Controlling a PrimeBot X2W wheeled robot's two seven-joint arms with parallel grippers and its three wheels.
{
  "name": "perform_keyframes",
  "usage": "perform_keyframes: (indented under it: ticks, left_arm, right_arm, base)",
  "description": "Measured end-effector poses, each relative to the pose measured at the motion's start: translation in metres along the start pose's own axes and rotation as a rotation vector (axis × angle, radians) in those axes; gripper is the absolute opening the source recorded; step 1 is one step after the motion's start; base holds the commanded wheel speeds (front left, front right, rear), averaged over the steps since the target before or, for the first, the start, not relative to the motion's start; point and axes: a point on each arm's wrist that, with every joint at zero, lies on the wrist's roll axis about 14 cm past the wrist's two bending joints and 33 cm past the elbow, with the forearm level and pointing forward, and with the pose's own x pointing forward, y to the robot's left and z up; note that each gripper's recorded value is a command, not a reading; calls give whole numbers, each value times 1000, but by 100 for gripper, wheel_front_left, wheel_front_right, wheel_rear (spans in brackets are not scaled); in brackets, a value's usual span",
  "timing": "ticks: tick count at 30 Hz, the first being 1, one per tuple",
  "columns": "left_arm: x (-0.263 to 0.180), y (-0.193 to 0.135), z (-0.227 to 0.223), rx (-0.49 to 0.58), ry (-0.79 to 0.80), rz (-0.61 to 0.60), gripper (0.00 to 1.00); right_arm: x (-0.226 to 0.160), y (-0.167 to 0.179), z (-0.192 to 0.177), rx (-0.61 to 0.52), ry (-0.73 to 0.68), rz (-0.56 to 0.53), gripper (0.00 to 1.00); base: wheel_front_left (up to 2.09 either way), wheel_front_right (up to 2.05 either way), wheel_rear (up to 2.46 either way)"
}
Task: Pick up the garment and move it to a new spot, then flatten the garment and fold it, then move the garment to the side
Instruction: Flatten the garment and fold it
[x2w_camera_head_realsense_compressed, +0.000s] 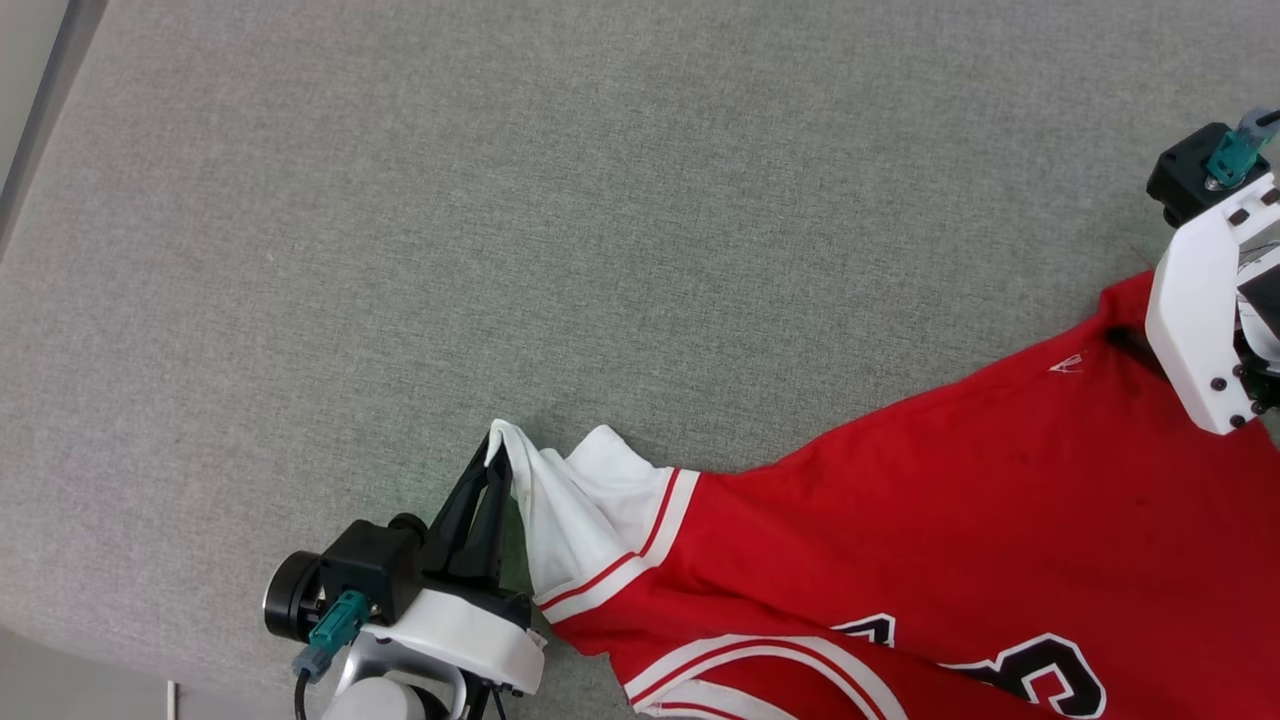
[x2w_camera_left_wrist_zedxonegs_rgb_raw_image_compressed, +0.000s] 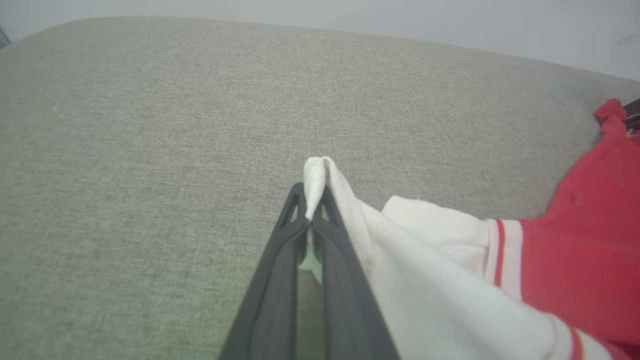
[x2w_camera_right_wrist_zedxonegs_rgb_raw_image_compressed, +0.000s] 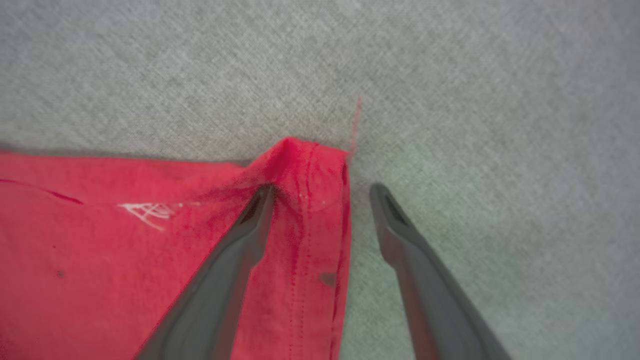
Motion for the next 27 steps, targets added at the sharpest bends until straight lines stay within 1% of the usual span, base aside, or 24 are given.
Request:
perform_keyframes:
  ticks: [6,7,8,12,18,23,27]
  left_arm:
    - [-1,3,-5,1,16,11,0]
    - [-1,3,-5,1,17,11,0]
    - [-1,3,-5,2,17,11,0]
    - [-1,1,-3,1,9,5,0]
    - [-4,0,9,22,-25,-16,0]
    - [-11,2,26,47,-73,-29,0]
    - [-12,0,48,60,-128,-42,0]
  right_arm:
    - [10,1,-9,-34,28,8,100]
    - [10,1,-9,-34,21,9,38]
    - [10,1,-9,-32,12,12,0]
    - [8,7,-7,-29,-27,29,0]
    - [-9,12,6,-40,-135,18,0]
    - [-35,17,21,-48,-271,4,0]
    - [-63,13,33,-37,-396,-24,0]
  base:
    - [0,0,0]
    - [0,0,0]
    - [0,0,0]
    - [0,0,0]
    - [0,0,0]
    - [0,0,0]
    - [0,0,0]
